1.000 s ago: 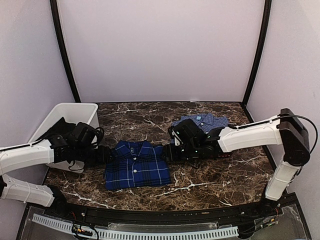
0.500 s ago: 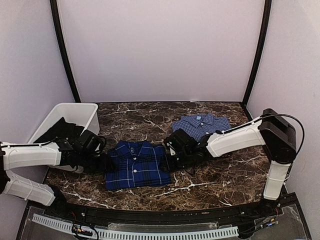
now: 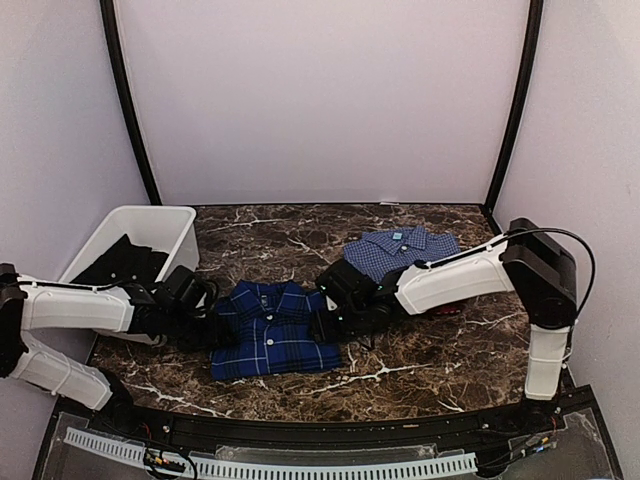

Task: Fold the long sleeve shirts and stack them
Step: Pick up the square-folded shirt from the center of the board.

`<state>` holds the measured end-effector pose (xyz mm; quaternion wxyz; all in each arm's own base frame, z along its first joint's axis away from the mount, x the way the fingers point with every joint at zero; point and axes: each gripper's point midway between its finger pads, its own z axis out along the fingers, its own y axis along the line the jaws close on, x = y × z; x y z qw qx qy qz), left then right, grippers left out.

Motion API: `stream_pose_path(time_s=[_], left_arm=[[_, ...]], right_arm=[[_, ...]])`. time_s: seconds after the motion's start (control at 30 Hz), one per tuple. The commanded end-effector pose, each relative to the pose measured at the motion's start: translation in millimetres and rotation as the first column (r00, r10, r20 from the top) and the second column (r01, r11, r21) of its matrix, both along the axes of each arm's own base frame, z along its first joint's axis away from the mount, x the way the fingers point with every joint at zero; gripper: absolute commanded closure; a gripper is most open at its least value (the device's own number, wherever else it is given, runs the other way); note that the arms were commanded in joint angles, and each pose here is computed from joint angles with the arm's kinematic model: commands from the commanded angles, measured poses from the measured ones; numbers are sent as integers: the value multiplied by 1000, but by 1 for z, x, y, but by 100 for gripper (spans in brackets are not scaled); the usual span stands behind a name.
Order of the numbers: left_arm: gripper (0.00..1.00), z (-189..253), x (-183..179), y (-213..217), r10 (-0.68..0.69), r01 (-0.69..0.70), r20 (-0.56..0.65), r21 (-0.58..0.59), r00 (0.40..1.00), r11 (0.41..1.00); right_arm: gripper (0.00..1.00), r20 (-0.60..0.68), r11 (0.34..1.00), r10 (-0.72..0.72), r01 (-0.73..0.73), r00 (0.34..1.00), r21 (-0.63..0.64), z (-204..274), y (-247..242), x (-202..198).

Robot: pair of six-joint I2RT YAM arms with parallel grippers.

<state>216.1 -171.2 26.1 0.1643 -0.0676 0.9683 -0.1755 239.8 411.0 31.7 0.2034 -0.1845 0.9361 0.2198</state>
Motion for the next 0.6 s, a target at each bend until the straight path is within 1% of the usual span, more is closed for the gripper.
stream_pose_path(time_s=[0.0,0.1,0.17,0.23,0.3,0.33,0.37,0.4,0.43,0.47,0.5,0.57], left_arm=[[39,-19,-14,4,7,-7,-73,2,997,1000],[40,-20,-14,2,7,-8,-82,-7,997,1000],[45,-18,-13,-2,4,-6,-84,-24,996,1000],[52,-18,-13,-5,0,-3,-87,-35,996,999],[64,-18,-12,-7,-2,-1,-90,-40,996,999],[68,-17,-11,-7,-4,0,-91,-42,996,999],[73,-16,-12,-8,-6,2,-94,-47,996,999],[76,-15,-11,-10,-7,2,-92,-53,996,999],[82,-13,-11,-11,-7,1,-90,-63,996,998],[85,-11,-10,-12,-6,0,-85,-68,996,998],[91,-8,-8,-13,-3,-3,-77,-74,997,997],[98,-3,-5,-13,0,-5,-63,-76,998,997]], right_arm=[[40,0,996,23,-23,1000,-87,-15,4,-10],[43,-8,994,24,-24,1000,-107,-20,3,-12],[46,-12,994,22,-23,1000,-109,-21,3,-13],[51,-12,994,22,-23,1000,-105,-20,4,-12],[54,-10,994,22,-22,1000,-103,-18,5,-11],[57,-8,995,21,-21,1000,-99,-17,6,-11],[59,-7,995,23,-24,1000,-94,-16,8,-10],[61,-6,995,26,-27,1000,-91,-15,10,-10],[64,-8,996,30,-31,1000,-83,-13,13,-10],[67,-9,996,34,-35,999,-80,-12,15,-10],[72,-8,996,37,-38,999,-78,-11,17,-9],[83,-7,996,38,-39,999,-77,-11,19,-8]])
